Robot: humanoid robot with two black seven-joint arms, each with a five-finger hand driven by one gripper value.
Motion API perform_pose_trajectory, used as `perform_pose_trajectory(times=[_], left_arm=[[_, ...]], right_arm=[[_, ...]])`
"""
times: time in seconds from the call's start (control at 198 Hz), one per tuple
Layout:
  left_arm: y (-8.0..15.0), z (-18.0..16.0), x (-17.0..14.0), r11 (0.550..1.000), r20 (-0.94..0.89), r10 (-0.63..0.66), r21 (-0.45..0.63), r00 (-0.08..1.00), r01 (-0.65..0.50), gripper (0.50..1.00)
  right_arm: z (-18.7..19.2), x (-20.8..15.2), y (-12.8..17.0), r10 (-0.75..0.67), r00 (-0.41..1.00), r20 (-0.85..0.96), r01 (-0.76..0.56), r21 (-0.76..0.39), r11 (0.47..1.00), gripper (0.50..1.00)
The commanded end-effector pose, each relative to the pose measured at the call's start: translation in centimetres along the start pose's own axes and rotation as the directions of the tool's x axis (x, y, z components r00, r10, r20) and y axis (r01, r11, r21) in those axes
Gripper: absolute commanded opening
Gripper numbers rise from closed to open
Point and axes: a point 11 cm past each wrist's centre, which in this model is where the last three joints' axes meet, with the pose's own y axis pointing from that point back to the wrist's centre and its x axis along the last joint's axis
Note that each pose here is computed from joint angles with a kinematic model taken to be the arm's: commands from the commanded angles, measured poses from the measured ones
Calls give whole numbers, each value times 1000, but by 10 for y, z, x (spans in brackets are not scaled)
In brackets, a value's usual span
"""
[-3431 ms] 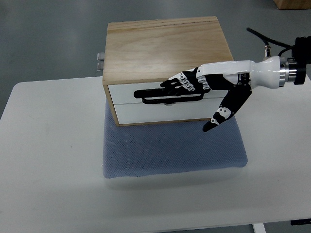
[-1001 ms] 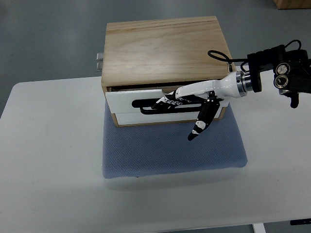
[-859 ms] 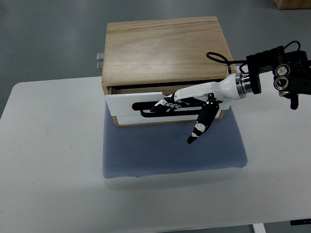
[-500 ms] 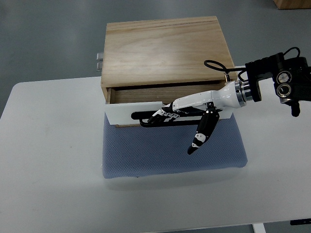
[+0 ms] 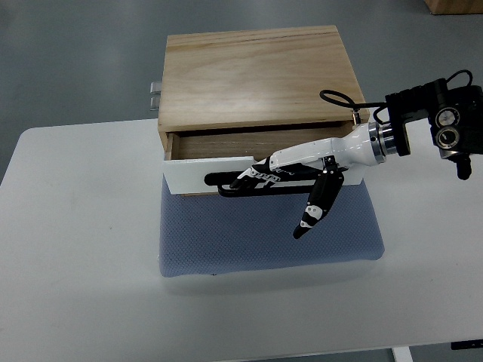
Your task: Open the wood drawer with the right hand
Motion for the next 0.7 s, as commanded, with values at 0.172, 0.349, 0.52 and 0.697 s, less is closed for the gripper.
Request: perform_pose_trajectory(times=[0.172, 0.349, 0.52, 0.697], left_arm=[[0, 0, 0, 1000, 0, 0, 0, 1000, 0, 1000], [0, 0, 0, 1000, 0, 0, -1, 1000, 0, 1000], [0, 0, 0, 1000, 0, 0, -1, 1000, 0, 1000], [0, 0, 0, 1000, 0, 0, -1, 1000, 0, 1000]], right_arm=[[2, 2, 4, 16, 1000, 1, -16, -2, 1000, 952], [-3, 5, 6, 26, 1000, 1, -26, 19, 999, 952], [-4, 6, 12, 19, 1000, 7, -19, 18, 1000, 952], [-11, 8, 21, 8, 1000, 21, -9, 38, 999, 954]])
